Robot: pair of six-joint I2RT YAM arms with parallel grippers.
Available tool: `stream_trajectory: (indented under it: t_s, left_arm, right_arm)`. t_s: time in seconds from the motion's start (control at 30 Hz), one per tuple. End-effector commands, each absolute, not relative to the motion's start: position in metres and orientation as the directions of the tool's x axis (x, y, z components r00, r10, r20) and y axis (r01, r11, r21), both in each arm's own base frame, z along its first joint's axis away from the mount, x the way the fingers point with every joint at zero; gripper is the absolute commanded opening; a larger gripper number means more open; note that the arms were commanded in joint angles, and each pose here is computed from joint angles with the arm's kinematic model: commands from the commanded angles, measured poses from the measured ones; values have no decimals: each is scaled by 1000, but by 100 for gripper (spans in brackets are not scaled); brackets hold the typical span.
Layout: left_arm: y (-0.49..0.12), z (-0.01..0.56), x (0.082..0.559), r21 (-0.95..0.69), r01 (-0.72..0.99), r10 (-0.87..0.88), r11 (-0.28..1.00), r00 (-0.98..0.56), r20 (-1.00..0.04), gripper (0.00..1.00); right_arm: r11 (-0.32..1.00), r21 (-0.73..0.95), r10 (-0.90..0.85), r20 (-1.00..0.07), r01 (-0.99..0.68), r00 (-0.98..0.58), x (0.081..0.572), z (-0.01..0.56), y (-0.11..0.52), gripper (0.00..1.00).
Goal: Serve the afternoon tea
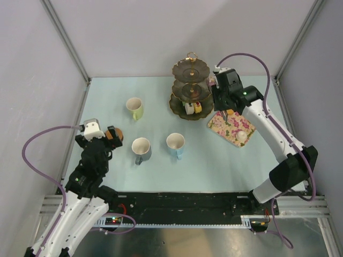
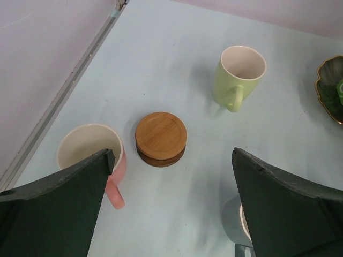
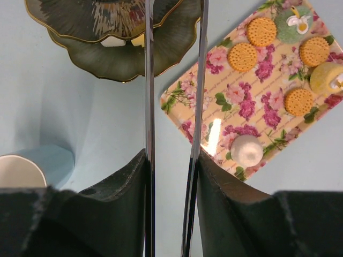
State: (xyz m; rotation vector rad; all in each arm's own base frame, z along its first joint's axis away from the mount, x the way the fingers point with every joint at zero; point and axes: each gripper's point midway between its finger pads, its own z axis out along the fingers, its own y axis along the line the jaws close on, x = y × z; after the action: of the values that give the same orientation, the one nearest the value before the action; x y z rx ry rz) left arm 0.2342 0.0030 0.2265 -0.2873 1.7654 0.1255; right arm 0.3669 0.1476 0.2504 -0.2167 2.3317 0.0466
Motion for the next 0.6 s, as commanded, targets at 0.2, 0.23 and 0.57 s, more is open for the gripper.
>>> stream_trajectory:
  t_s: [0.2, 0.23, 0.57]
  left_arm:
    - [3, 234, 235, -78, -255, -121, 964, -158, -980, 100]
    - [3, 234, 236, -78, -254, -121, 964, -158, -980, 100]
    - [3, 234, 235, -75, -258, -119, 963, -158, -980, 100]
  right_arm:
    - [975, -2, -139, -784, -221, -605, 413, 265, 178, 38]
    - [974, -2, -142, -787, -226, -601, 417, 264, 181, 39]
    - [964, -10, -171, -789, -266, -591, 453, 248, 203, 39]
